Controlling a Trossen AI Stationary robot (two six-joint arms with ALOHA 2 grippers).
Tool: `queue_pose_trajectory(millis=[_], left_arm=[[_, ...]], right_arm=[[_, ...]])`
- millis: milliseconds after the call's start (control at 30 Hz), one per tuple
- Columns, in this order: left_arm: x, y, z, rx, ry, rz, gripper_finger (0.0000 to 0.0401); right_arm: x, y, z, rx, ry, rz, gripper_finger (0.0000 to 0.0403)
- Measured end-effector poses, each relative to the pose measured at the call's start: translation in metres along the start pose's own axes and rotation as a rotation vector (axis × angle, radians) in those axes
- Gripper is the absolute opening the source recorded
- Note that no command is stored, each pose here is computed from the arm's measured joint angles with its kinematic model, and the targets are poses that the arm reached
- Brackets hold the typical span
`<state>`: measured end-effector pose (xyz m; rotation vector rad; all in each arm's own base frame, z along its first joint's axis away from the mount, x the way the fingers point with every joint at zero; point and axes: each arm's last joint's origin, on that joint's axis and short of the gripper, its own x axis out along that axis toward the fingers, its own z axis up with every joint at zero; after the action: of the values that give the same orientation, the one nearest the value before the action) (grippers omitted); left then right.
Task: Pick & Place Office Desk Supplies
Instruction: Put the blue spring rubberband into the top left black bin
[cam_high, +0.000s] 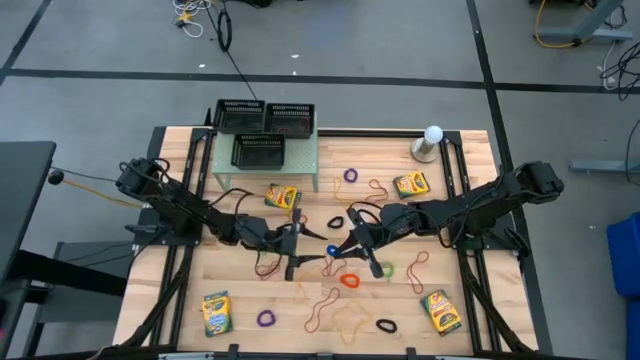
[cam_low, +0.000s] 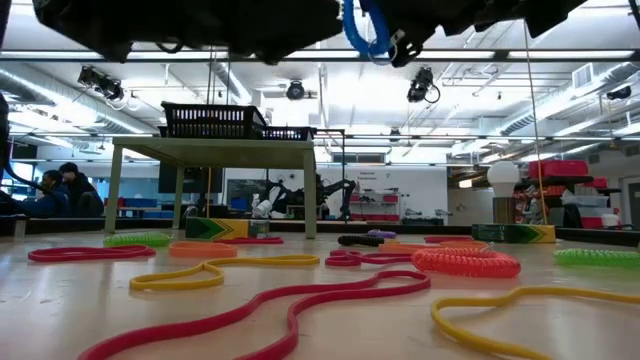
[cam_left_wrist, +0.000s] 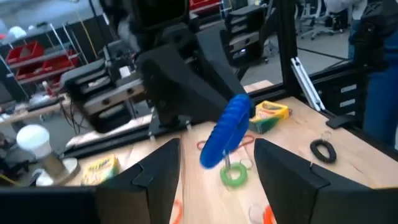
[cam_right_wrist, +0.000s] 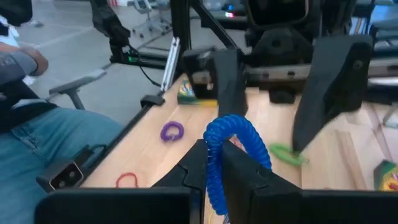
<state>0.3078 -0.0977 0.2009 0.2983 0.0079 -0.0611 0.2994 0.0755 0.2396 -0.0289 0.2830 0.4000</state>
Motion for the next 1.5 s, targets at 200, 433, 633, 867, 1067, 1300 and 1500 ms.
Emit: queue_pose_trajectory(millis=[200, 433, 633, 867, 1067, 1300, 1500], left_arm=[[0.016, -0.006, 0.003, 0.061, -0.022, -0.045, 0.017], [0.015, -0.006, 0.002, 0.07, -0.019, -0.051, 0.0051], [0.014, -0.006, -0.002, 0.057, 0.036, -0.036, 0.003], [0.007, 0.0, -0.002, 0.05, 0.179, 0.071, 0.0035], [-0.009, 0.013, 0.013, 0.026, 0.263, 0.17, 0.0033], [-0.037, 0.032, 0.037, -0.014, 0.325, 0.32, 0.0031], [-0.071, 0.057, 0.068, -0.069, 0.279, 0.549, 0.0031]], right_arm=[[0.0, 0.0, 0.002, -0.026, -0.023, 0.007, 0.0036], [0.0, 0.0, 0.004, -0.036, -0.038, 0.006, 0.0036], [0.0, -0.001, 0.004, -0.035, -0.035, -0.031, 0.0064], [0.0, -0.004, 0.001, -0.022, -0.006, -0.15, 0.0137], [-0.001, -0.006, -0.002, -0.021, 0.025, -0.236, 0.0175], [-0.002, -0.01, -0.009, -0.024, 0.107, -0.365, 0.0145], [-0.003, -0.011, -0.014, -0.026, 0.156, -0.413, 0.0067]])
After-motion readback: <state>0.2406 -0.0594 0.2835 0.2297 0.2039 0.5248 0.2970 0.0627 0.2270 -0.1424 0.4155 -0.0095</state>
